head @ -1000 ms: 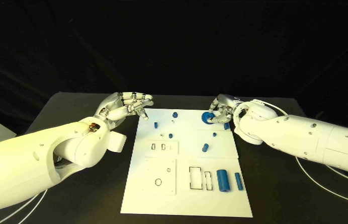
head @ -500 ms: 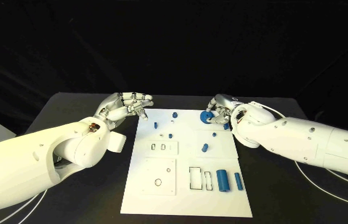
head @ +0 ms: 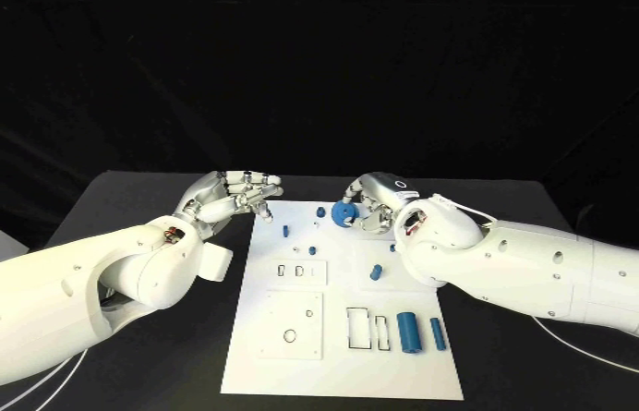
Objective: Assemble the parts on the task board
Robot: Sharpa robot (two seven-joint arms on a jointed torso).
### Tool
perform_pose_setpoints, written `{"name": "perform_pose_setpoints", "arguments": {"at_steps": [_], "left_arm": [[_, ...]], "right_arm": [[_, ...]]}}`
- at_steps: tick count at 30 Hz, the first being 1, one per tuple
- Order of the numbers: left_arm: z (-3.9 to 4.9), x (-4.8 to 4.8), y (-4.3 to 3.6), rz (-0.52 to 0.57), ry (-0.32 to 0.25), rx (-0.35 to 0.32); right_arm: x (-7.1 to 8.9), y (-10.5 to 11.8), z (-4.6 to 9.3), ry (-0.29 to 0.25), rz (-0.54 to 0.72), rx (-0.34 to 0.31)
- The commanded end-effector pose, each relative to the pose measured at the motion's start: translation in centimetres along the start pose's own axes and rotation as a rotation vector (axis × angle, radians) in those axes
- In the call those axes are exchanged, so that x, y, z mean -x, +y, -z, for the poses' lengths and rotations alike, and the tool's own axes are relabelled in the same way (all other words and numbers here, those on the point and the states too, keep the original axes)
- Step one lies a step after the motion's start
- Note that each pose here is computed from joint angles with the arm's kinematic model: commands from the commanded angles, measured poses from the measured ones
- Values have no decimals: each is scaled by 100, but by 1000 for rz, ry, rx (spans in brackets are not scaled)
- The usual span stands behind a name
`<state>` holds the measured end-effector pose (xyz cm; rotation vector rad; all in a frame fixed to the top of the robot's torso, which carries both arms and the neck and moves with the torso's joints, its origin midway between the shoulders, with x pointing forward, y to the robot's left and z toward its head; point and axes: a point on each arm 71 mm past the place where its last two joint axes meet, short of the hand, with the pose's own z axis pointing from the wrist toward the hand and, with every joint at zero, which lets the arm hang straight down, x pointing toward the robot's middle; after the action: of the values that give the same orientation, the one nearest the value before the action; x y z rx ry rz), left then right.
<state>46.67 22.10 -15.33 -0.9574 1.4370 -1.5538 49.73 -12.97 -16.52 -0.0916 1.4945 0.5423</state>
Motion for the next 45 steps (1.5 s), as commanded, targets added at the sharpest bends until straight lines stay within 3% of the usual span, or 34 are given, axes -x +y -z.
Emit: {"name": "perform_pose_setpoints", "arguments": {"at_steps": [1, 8, 21, 38, 45], "left_arm": [[-9, -33, -12, 12, 22, -7], [-16, -46, -11, 13, 25, -7], [-19, -53, -11, 14, 27, -7], [-20, -51, -10, 14, 27, -7], [-22, -54, -9, 14, 28, -7]], "right_arm": [[-3, 150, -11, -39, 42, 48], [-140, 387, -80, -20, 43, 88], [-367, 435, -179, 27, 66, 74], [-422, 387, -234, 4, 122, 41], [-457, 450, -229, 19, 117, 47]]}}
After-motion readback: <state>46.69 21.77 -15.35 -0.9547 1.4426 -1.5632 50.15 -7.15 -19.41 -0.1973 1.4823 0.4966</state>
